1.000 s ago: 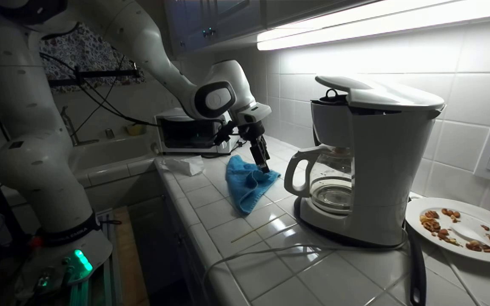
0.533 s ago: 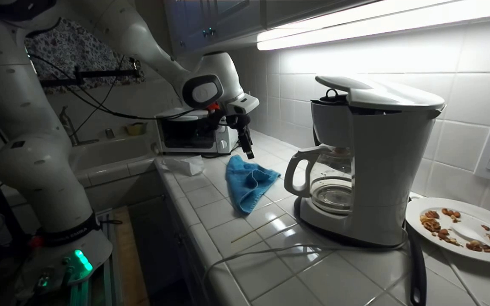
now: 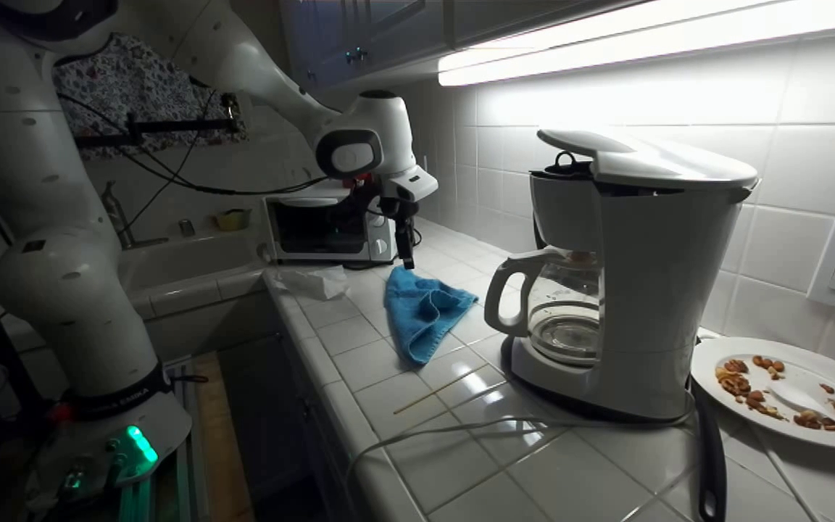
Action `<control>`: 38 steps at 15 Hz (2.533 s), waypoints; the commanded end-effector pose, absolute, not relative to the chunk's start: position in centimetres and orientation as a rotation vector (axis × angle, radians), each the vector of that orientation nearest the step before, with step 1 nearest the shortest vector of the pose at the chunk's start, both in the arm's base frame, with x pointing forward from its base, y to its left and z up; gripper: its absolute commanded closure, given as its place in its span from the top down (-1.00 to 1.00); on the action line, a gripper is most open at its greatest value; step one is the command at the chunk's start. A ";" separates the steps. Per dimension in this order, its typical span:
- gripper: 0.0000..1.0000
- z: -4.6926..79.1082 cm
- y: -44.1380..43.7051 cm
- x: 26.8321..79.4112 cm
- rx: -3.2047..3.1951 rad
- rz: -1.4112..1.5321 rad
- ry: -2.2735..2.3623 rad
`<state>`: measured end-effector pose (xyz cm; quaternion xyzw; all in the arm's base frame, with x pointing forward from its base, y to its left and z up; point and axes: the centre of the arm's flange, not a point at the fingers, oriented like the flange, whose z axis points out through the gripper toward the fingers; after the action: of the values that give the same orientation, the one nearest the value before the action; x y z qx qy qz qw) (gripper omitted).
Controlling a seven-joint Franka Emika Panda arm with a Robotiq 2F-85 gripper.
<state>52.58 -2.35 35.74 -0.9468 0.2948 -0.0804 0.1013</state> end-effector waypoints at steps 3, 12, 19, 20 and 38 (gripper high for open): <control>1.00 33.7 -0.6 56.1 -2.716 -0.125 1.101; 1.00 32.6 4.4 57.6 -2.640 0.015 1.268; 1.00 30.4 4.9 57.9 -2.635 0.079 1.335; 1.00 30.1 5.0 58.2 -2.639 0.086 1.333; -1.00 32.0 3.1 56.5 -2.700 0.033 1.269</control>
<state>58.17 3.94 30.02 -0.8971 0.4327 0.0351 0.0818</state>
